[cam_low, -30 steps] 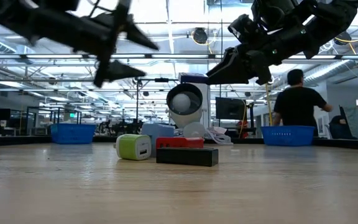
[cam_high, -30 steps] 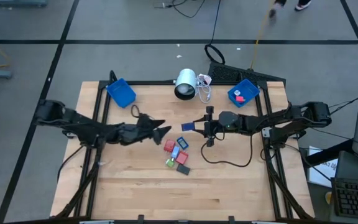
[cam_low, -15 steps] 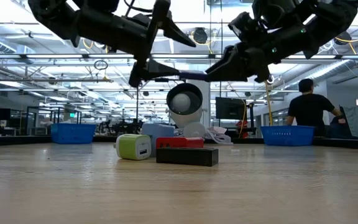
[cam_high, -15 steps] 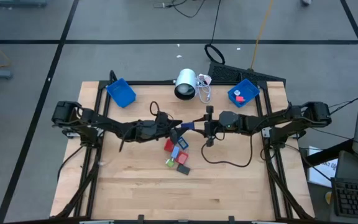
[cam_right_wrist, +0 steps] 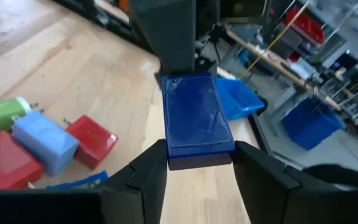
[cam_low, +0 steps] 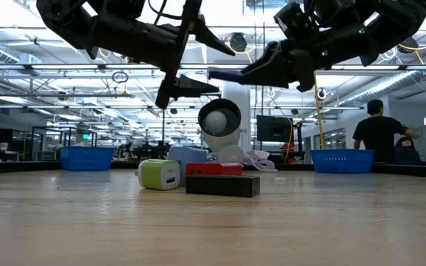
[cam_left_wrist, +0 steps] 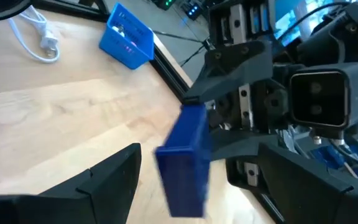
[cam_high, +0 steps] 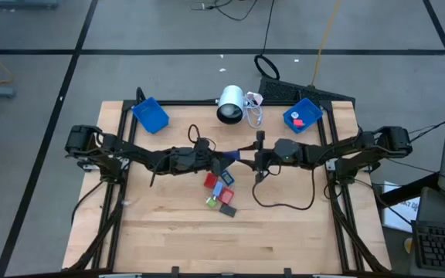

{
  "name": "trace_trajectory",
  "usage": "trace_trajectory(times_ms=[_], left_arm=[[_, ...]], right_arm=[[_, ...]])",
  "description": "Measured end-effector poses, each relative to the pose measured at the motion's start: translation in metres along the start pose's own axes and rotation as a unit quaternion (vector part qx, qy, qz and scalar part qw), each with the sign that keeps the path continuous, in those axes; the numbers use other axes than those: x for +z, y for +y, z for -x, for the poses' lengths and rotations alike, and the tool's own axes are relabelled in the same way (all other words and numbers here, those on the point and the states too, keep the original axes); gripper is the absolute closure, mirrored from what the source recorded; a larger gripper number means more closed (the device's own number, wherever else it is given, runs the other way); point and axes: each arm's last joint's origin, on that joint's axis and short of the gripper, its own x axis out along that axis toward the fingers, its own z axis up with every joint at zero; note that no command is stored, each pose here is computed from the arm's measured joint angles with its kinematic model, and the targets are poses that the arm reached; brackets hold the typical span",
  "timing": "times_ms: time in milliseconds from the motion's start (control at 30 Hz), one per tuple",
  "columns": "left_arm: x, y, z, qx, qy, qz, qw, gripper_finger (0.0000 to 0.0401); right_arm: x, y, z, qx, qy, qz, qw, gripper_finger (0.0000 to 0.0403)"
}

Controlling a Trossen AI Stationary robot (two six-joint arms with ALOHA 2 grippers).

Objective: Pick & Place Office items
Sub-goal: Put the dark blue digital timer into the left blue bin

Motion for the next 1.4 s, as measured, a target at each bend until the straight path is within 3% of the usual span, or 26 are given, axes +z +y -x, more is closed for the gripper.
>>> trace_trajectory(times_ms=[267,667,900,1133,1400], left_arm=[[0.000,0.000,0.000,-0.002,-0.001,0.012,1.000,0.0096],[0.002,-0.001,0.000,-0.021,0.013,0.024,0.999,0.0264],[0.003,0.000,-0.001,-0.024,0.019,0.026,0.999,0.0333],[0.007,-0.001,0.000,-0.032,0.010,-0.029,0.999,0.0343],[0.032,-0.023,0.022,-0.062,-0.030,-0.128,0.989,0.0343]], right_arm=[[0.000,0.000,0.000,0.001,-0.001,0.000,1.000,0.0243],[-0.002,0.001,0.000,-0.002,0.015,0.000,1.000,0.0243],[-0.002,0.001,0.000,-0.004,0.016,0.000,1.000,0.0246],[-0.003,0.001,0.000,-0.004,0.019,-0.067,0.998,0.0197],[0.006,-0.007,0.020,0.005,0.037,-0.105,0.994,0.0157]])
